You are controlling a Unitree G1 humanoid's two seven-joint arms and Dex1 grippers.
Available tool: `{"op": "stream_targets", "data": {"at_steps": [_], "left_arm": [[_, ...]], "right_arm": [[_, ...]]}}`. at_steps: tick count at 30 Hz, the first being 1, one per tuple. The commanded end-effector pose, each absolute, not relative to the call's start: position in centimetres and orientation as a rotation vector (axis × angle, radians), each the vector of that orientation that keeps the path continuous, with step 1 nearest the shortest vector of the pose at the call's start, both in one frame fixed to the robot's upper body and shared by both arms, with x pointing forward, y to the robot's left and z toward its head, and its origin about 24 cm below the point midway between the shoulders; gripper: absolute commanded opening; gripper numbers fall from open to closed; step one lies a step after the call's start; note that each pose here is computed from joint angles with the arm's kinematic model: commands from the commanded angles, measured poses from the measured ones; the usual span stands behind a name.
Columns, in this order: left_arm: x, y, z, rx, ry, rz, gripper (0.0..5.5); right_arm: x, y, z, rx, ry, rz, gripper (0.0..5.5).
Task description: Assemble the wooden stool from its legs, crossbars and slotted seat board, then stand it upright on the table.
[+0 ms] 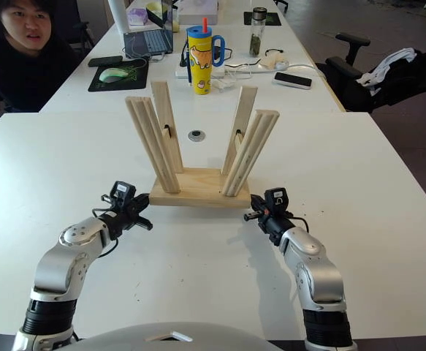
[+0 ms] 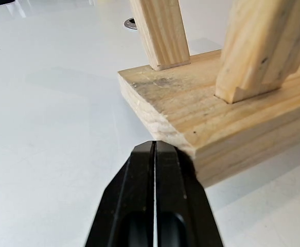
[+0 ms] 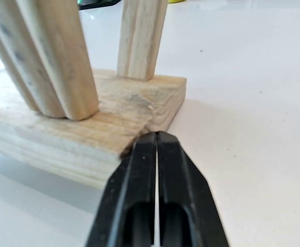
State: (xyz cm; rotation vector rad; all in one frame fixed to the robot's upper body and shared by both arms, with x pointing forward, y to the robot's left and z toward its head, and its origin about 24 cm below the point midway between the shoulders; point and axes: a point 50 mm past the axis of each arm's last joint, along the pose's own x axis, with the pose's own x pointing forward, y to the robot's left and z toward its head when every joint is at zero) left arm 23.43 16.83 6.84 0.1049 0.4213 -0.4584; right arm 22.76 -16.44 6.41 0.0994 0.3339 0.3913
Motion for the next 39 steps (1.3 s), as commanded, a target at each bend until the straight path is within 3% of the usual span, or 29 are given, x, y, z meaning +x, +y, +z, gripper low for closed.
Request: {"op": "stream_targets", "data": {"at_steps": [1,11,19,25,30,32,39], "left_arm": [[21.2,9.6,10.6,-0.029,0.276,-1.046,0.00],[19.9,12.0,12.3,-0.099,0.354,-1.177,0.00],[21.1,13.4,14.5,-0.093,0.332,-1.213,0.00],[21.6,14.5,14.1,-0.080,0.375,-1.198,0.00],[22.7,16.0,13.7,-0.010,0.368,-1.123,0.00],[23.6,17.5,13.4,0.013,0.358,-1.042,0.24],[24.5,24.6,10.3,0.080,0.420,-0.865,1.01]], "right_arm": [[21.7,-10.5,10.8,0.250,0.206,0.843,0.01],[20.1,-10.7,12.4,0.258,0.219,0.928,0.01],[20.2,-11.0,14.6,0.313,0.154,0.943,0.01],[20.5,-11.3,15.7,0.310,0.122,0.955,0.01],[21.3,-13.0,14.8,0.236,0.152,0.849,0.01],[21.4,-14.3,13.8,0.219,0.187,0.787,0.00],[20.6,-18.5,11.2,0.165,0.292,0.679,0.83]]}}
